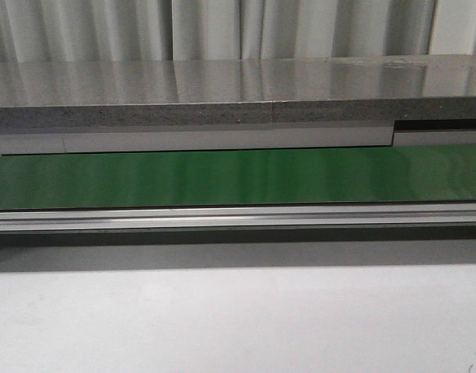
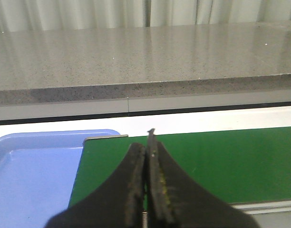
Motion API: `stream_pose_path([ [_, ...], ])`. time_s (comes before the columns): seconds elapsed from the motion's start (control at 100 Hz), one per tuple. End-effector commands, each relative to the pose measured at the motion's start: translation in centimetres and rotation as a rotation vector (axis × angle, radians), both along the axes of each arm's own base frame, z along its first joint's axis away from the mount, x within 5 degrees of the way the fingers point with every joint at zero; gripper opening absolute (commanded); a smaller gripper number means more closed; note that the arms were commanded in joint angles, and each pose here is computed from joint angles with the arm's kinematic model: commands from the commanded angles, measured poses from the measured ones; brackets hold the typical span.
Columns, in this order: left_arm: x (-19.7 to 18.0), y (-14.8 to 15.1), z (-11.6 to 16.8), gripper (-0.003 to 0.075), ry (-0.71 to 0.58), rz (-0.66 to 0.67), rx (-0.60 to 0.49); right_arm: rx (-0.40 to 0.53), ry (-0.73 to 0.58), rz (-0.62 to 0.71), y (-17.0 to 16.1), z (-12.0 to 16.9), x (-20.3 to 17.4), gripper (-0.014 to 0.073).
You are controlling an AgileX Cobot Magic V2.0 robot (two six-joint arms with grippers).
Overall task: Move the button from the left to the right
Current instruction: 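Open the right gripper and raise it away from the green tray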
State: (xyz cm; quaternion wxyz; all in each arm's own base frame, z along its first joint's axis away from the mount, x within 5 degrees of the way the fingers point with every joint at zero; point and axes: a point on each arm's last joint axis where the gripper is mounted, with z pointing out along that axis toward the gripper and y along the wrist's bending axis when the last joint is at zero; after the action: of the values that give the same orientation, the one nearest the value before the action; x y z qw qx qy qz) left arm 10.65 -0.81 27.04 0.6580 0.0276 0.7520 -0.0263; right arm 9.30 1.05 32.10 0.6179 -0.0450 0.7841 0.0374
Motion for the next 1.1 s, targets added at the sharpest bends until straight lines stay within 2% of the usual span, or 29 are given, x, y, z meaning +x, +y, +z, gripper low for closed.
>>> stream_pose_path([
  [0.0, 0.1, 0.0, 1.7, -0.002, -0.108, 0.002, -0.009, 0.007, -0.13, -0.009, -0.1, 0.9, -1.5, 0.0514],
  [0.15, 0.1, 0.0, 1.7, -0.002, -0.108, 0.002, -0.009, 0.007, -0.176, -0.007, -0.1, 0.7, -2.8, 0.0361],
  [0.43, 0.1, 0.0, 1.7, -0.002, -0.108, 0.002, -0.009, 0.007, -0.179, -0.007, -0.1, 0.7, -2.9, -0.0075],
  [1.09, 0.1, 0.0, 1.7, -0.002, -0.108, 0.002, -0.009, 0.007, -0.179, -0.007, -0.1, 0.7, -2.9, -0.0067],
])
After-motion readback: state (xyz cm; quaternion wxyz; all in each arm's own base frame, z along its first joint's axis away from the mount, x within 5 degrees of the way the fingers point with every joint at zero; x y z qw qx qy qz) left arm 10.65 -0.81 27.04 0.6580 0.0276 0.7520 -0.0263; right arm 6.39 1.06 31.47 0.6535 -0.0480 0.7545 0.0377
